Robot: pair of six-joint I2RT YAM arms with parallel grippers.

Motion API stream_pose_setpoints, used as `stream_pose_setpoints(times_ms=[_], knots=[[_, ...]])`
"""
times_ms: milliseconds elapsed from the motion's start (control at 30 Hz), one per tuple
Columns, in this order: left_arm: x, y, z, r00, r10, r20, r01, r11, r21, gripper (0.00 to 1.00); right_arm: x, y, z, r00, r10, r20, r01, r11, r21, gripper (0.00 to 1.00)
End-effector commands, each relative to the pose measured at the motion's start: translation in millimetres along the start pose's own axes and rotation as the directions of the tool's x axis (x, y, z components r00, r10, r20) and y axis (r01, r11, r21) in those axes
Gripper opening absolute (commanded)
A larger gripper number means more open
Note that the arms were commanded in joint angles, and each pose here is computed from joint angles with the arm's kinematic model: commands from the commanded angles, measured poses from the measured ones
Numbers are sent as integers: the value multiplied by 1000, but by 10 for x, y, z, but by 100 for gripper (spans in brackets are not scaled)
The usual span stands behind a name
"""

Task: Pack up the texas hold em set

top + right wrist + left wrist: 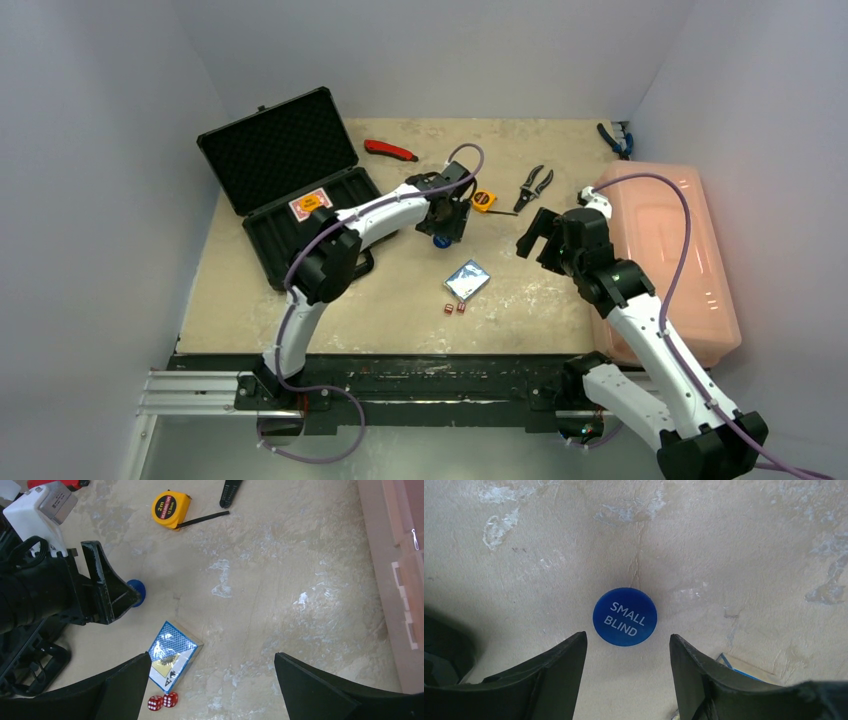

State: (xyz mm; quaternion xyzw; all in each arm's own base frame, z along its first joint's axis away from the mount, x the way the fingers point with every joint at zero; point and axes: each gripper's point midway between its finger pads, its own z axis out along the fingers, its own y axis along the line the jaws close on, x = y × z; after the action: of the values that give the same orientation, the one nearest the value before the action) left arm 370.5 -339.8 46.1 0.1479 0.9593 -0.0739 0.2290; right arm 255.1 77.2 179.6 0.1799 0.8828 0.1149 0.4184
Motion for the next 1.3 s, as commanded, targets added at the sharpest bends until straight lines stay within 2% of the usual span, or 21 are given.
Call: stream_pose_setpoints(times_ms=[0, 400, 833, 1267], knots=[[-46, 34, 21, 999, -29, -27, 28, 999, -30, 60, -10, 39, 25, 1000, -9, 6, 10, 1000, -17, 99], [-11, 79, 165, 992, -62, -109, 55, 996, -65, 58, 12, 48, 42, 1000, -13, -4, 13, 1000, -21, 99], [74, 90, 284, 987, -60, -149, 49, 996, -74, 56, 31, 55, 62, 1000, -16, -12, 16, 1000, -25, 99], [137, 110, 265, 989, -54, -139, 42, 995, -88, 44, 55, 63, 81, 1000, -21, -22, 20, 999, -29, 99]])
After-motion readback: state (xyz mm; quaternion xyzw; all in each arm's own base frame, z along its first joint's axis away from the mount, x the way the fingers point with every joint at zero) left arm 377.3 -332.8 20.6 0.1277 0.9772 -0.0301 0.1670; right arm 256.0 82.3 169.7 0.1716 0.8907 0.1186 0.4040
